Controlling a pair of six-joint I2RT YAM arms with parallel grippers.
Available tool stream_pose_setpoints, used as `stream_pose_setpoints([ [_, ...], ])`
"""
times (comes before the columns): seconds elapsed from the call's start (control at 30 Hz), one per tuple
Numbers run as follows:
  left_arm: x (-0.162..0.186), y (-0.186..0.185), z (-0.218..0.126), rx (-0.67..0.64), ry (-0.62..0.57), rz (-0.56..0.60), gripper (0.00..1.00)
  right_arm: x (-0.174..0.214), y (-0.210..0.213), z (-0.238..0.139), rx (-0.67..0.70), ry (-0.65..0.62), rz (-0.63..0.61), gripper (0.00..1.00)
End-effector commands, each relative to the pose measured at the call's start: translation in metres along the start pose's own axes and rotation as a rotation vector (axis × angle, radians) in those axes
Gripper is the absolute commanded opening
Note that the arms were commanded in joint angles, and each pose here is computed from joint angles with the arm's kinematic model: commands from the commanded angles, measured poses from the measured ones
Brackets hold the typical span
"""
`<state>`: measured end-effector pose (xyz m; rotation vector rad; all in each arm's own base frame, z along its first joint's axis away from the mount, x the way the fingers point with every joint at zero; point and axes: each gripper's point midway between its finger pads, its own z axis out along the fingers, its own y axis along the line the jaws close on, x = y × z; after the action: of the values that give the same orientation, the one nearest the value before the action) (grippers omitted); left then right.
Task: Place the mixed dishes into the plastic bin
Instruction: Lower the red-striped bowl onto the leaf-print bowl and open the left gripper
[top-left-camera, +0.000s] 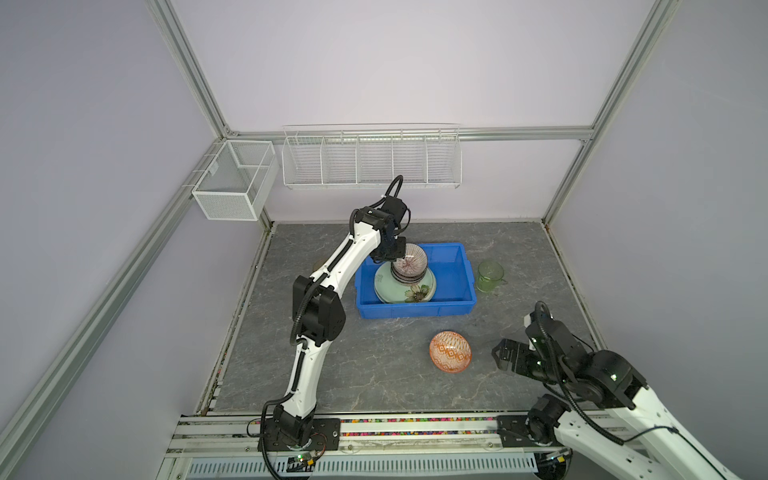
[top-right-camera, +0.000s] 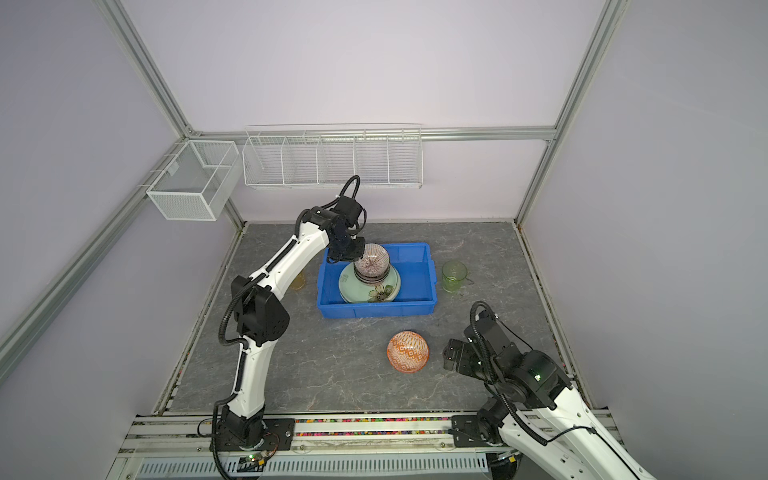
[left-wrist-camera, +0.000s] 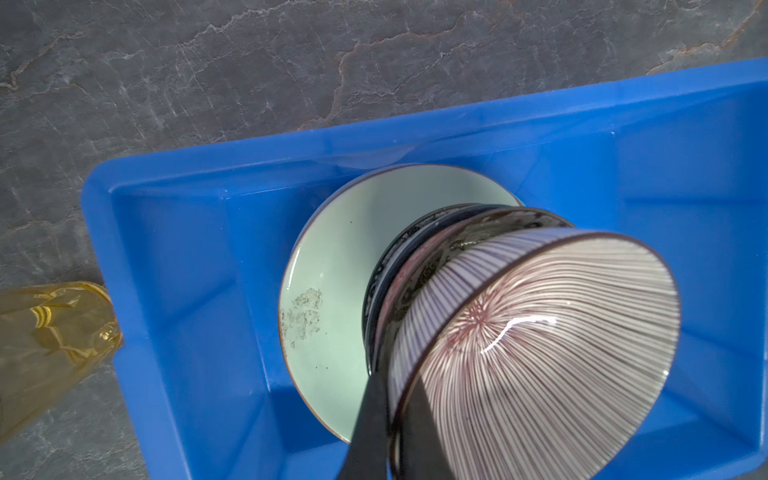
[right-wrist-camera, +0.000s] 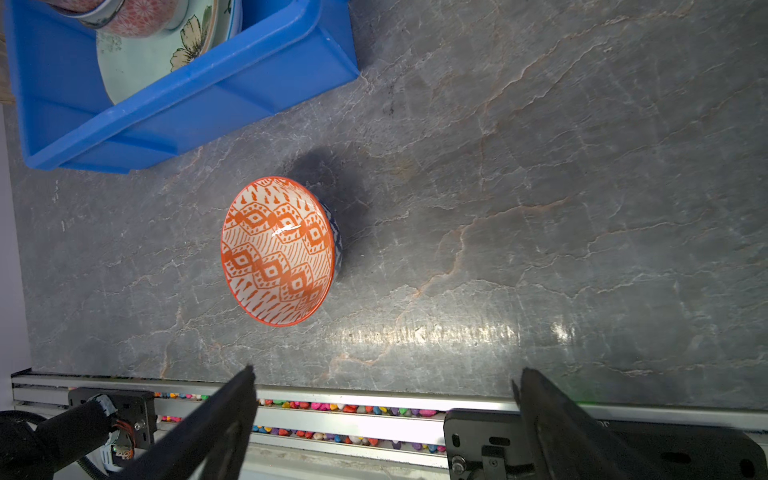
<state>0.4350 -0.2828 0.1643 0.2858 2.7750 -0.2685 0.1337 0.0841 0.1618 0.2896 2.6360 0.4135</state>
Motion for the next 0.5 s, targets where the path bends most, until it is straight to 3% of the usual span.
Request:
stream_pose_setpoints([
  [0.0,0.0029,-0.0034,0.012,0.02,0.024,0.002,0.0,0.0024,-0.0064,0.0,0.026,0.001,0.015,1.0],
  [0.47,0.0027,-0.0058,0.0127,0.033,0.026,0.002,0.09,0.0007,-0.0051,0.003,0.036,0.004,0.0,0.99],
])
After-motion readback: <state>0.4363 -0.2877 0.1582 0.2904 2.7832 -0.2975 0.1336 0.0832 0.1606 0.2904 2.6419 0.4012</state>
